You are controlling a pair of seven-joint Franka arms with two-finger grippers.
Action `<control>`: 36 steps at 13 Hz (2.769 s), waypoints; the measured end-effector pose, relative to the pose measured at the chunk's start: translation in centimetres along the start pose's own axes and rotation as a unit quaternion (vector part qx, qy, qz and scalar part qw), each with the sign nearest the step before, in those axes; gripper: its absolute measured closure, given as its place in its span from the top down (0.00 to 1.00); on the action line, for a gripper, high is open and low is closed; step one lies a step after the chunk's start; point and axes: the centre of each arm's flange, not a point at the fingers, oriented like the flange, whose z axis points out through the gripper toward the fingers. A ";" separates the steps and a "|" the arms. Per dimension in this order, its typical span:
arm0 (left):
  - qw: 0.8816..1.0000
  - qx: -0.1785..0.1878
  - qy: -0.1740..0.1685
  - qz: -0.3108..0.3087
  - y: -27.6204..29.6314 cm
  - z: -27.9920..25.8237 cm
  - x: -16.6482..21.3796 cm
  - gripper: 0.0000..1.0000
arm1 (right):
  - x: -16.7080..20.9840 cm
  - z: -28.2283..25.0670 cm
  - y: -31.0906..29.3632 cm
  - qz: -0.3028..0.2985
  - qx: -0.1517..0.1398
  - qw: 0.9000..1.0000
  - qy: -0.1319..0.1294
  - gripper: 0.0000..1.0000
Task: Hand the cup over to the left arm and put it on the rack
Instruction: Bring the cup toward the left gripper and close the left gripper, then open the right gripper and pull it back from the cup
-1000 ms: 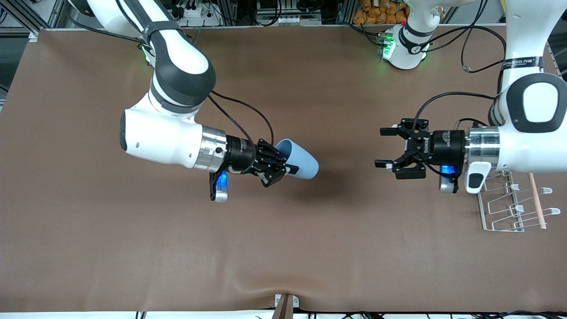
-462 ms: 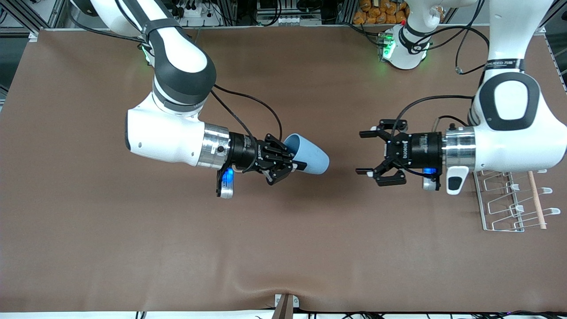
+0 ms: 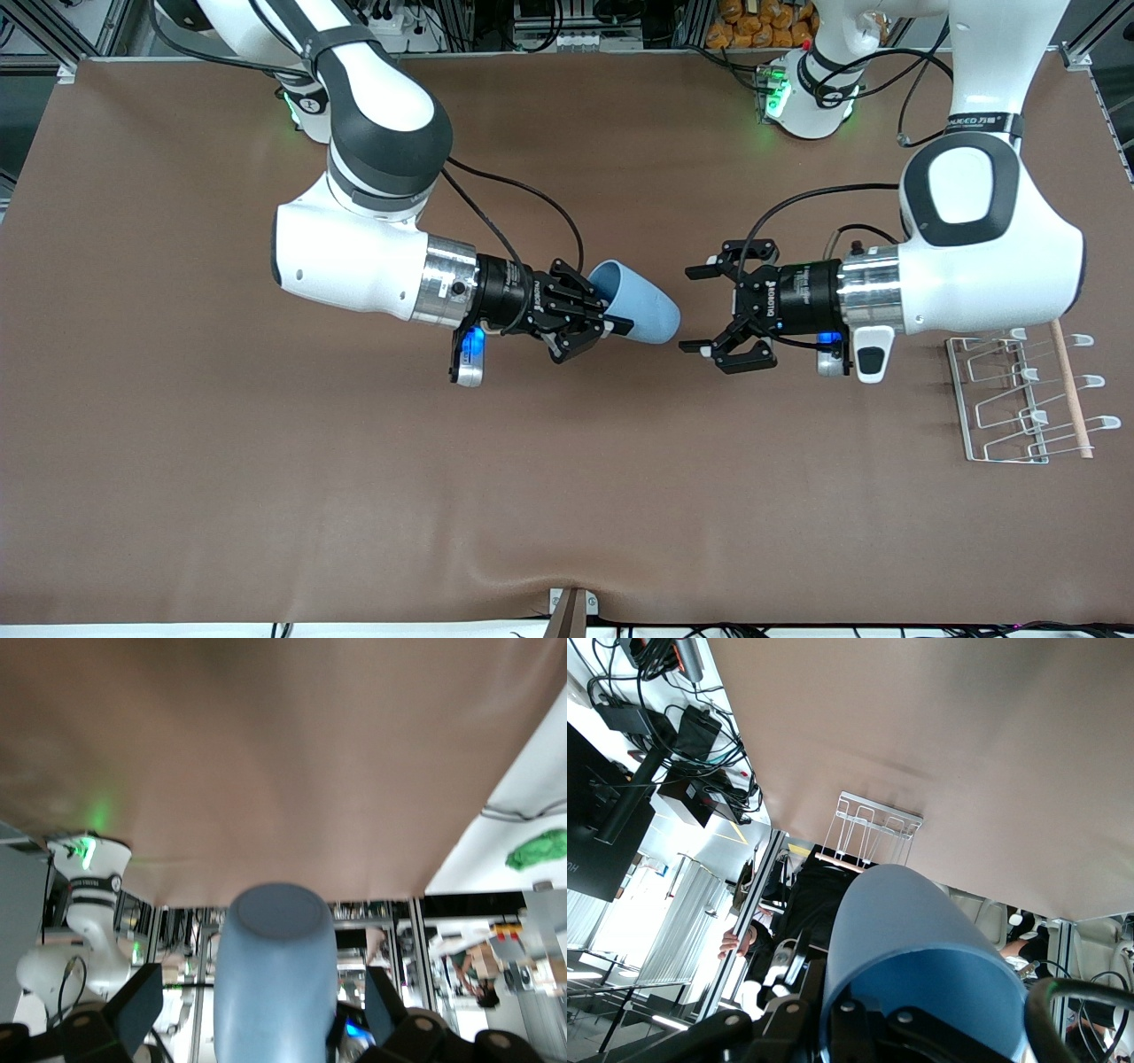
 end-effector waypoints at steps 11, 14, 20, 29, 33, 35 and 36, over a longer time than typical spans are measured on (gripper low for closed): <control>1.000 -0.014 0.021 -0.010 0.4 2.9 -0.1 1.00 | -0.3 0.4 0.2 0.007 -0.003 1.000 -0.002 0.06; 1.000 -0.016 0.023 -0.013 0.6 4.0 0.1 1.00 | -0.6 0.6 0.3 0.005 0.007 1.000 0.000 0.06; 1.000 -0.014 0.023 -0.011 0.5 4.3 -0.4 0.77 | -0.6 0.6 0.2 0.004 0.017 1.000 0.005 0.06; 0.999 -0.018 0.025 -0.012 0.7 4.0 -0.1 0.71 | -0.7 0.7 0.3 0.001 0.013 1.000 0.007 0.33; 0.999 -0.018 0.038 -0.005 0.7 3.7 0.2 0.71 | -0.7 0.6 0.2 -0.002 0.013 1.000 0.008 0.76; 0.998 -0.018 0.061 0.013 0.8 3.2 0.6 0.71 | -1.4 -0.3 -0.3 -0.008 0.021 1.000 0.006 0.98; 0.997 -0.016 0.072 0.025 0.9 3.1 0.8 0.71 | -1.9 -1.2 -0.6 -0.011 0.021 1.000 0.005 1.00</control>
